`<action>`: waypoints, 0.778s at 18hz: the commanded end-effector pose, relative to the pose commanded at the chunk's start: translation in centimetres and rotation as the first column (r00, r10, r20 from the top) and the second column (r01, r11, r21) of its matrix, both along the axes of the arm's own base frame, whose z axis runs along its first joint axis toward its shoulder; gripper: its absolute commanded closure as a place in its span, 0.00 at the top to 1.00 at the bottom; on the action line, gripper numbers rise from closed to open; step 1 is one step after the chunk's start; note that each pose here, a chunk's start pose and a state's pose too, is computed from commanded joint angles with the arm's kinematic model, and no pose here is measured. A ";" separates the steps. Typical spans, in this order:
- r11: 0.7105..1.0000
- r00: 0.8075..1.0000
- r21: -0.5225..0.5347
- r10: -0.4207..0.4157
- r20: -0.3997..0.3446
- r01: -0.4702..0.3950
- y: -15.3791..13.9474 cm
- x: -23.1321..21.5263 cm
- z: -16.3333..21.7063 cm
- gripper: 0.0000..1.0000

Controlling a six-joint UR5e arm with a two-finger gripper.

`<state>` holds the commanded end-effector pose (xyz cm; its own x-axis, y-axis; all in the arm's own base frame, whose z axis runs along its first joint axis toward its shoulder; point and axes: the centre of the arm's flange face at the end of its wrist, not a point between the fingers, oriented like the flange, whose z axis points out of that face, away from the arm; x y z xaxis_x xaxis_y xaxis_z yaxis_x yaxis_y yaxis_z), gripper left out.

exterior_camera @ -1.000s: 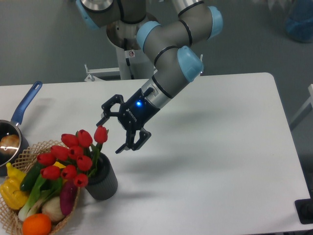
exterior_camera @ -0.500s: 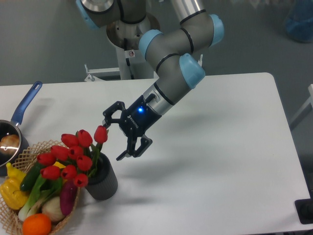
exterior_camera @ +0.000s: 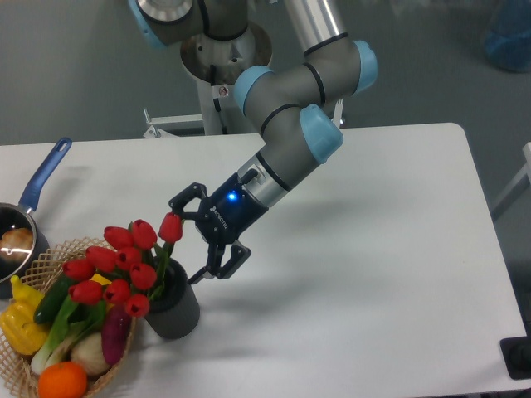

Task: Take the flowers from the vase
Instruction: 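Lower the open gripper around the tulip stems above the vase rim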

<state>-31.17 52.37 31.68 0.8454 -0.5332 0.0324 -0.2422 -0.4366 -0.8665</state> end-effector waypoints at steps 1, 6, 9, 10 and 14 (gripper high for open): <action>1.000 1.000 0.000 -0.005 0.000 0.005 0.2 0.2 -0.1 1.00; 1.000 0.999 0.010 -0.029 -0.018 0.029 0.8 0.7 -0.5 1.00; 0.999 0.999 0.014 -0.034 -0.020 0.035 1.0 0.9 -0.7 1.00; 0.999 0.999 0.016 -0.040 -0.023 0.040 1.3 1.0 -0.6 1.00; 0.999 0.998 0.014 -0.052 -0.021 0.052 1.8 1.5 -0.8 1.00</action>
<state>-29.63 54.17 30.84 0.8168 -0.5768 0.0076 -0.2817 -0.4104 -0.8673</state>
